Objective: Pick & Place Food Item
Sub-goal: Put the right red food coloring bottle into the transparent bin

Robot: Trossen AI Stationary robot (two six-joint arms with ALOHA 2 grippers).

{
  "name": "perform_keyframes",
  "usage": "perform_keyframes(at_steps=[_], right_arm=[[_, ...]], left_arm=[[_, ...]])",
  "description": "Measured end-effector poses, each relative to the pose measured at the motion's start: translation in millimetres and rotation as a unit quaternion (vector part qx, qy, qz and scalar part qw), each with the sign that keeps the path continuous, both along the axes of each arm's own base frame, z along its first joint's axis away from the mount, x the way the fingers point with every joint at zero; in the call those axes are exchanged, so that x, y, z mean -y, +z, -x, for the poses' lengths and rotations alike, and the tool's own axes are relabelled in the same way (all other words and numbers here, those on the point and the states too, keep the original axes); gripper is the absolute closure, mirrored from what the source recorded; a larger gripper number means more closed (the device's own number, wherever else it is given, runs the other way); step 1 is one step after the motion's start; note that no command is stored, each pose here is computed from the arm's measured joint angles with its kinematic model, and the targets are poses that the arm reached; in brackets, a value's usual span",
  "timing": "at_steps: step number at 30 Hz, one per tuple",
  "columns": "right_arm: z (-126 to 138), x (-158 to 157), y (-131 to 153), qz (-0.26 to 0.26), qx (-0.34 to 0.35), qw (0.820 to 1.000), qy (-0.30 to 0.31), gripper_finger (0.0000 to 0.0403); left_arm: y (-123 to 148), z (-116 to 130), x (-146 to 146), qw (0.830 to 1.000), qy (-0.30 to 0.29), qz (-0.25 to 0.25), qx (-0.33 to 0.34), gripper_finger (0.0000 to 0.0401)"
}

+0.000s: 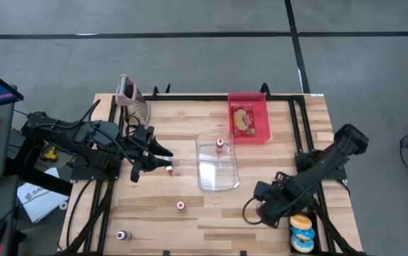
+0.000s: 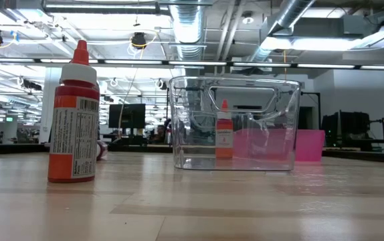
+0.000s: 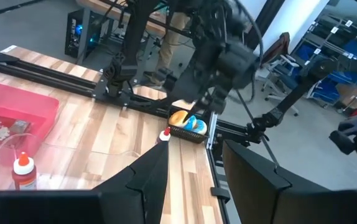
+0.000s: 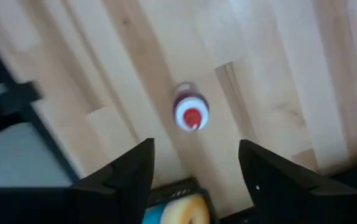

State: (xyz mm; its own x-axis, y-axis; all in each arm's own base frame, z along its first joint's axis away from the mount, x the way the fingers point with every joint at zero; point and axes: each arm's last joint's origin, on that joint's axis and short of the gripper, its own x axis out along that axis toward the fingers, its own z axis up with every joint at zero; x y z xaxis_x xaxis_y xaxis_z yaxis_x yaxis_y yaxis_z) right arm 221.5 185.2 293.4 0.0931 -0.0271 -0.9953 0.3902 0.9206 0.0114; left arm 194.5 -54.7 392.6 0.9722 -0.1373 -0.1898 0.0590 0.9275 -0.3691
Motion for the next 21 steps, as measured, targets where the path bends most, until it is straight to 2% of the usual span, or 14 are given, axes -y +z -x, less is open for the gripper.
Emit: perform_keyframes(at_steps=[10,15,21], right_arm=[[-12,-17,-32,0.028,-0.041,0.999,0.002,0.0168],[-15,-6,-39,0.014,-0.064,0.996,-0.053,0.0168],[-20,3,-42,-0.025,-0.060,0.992,-0.108,0.0168]], left_arm=[[0,0,2,1.000,-0.008,0.009,-0.001,0.0252],[0,0,2,1.000,-0.008,0.011,-0.001,0.0252],[0,0,2,1.000,-0.017,0.012,-0.002,0.0252]])
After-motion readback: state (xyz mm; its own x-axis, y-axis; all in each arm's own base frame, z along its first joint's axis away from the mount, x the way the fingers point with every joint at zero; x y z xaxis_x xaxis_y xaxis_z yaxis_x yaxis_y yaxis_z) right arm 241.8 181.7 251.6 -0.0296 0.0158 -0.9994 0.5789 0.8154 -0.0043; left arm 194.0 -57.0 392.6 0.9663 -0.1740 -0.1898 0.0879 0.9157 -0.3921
